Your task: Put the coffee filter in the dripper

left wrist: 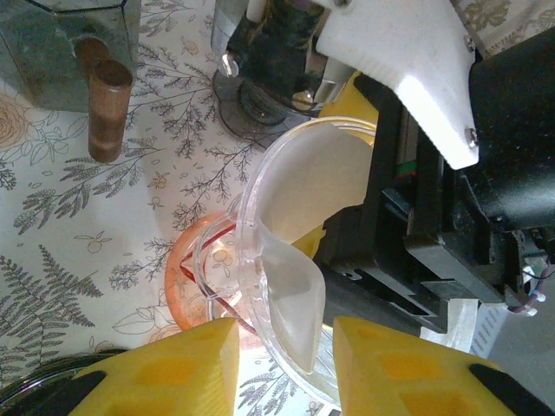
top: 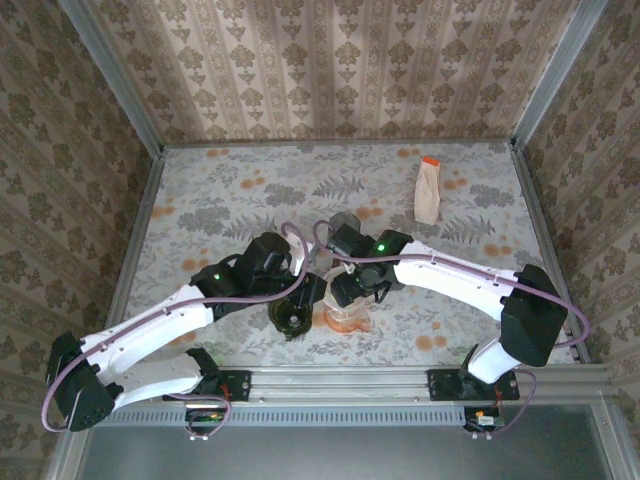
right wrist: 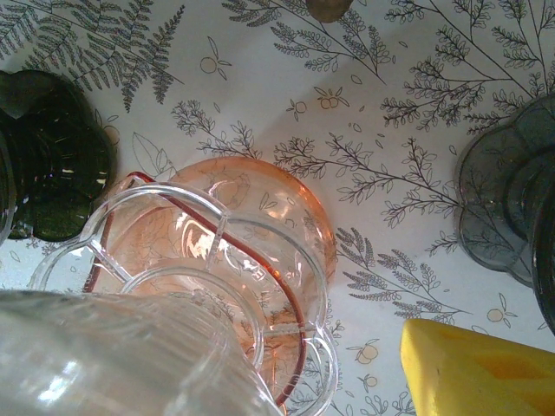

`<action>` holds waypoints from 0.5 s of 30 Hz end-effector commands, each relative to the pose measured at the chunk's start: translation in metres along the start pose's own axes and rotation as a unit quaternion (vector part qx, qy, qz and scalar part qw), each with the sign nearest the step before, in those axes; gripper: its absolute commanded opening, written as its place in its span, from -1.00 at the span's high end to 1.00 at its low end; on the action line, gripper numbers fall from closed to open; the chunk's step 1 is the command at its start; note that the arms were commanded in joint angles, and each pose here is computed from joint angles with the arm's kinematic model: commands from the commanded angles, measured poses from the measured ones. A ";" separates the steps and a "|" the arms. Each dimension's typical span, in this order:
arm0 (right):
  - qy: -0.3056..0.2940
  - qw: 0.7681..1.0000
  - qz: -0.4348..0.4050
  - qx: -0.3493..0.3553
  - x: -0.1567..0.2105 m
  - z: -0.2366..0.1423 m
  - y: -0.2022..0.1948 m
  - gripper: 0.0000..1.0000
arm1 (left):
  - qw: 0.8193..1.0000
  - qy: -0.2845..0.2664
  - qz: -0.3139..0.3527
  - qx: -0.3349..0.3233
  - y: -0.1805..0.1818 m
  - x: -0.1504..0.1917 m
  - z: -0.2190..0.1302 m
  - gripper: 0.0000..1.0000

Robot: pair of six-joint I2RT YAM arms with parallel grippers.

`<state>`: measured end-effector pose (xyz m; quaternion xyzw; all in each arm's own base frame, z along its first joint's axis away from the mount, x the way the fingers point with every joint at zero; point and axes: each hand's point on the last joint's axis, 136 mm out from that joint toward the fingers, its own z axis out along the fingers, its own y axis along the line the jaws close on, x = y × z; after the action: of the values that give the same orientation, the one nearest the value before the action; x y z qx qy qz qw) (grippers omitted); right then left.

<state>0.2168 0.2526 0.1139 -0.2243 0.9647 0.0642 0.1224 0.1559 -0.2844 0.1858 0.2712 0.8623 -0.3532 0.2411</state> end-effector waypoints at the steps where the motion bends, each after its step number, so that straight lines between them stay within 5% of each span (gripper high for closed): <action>1: 0.005 1.000 0.005 0.013 0.004 0.002 -0.006 -0.45 | 1.000 0.006 -0.005 0.005 -0.001 0.004 0.003 0.31; 8: -0.004 1.000 0.007 0.007 0.000 -0.006 -0.004 -0.45 | 1.000 -0.014 -0.004 0.019 -0.008 -0.003 -0.004 0.04; 15: -0.016 1.000 0.012 -0.002 -0.003 -0.012 -0.001 -0.45 | 1.000 0.013 -0.013 0.006 -0.001 0.007 0.005 0.35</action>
<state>0.2167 0.2525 0.1148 -0.2230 0.9648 0.0652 0.1233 0.1560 -0.2856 0.1851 0.2632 0.8644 -0.3571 0.2368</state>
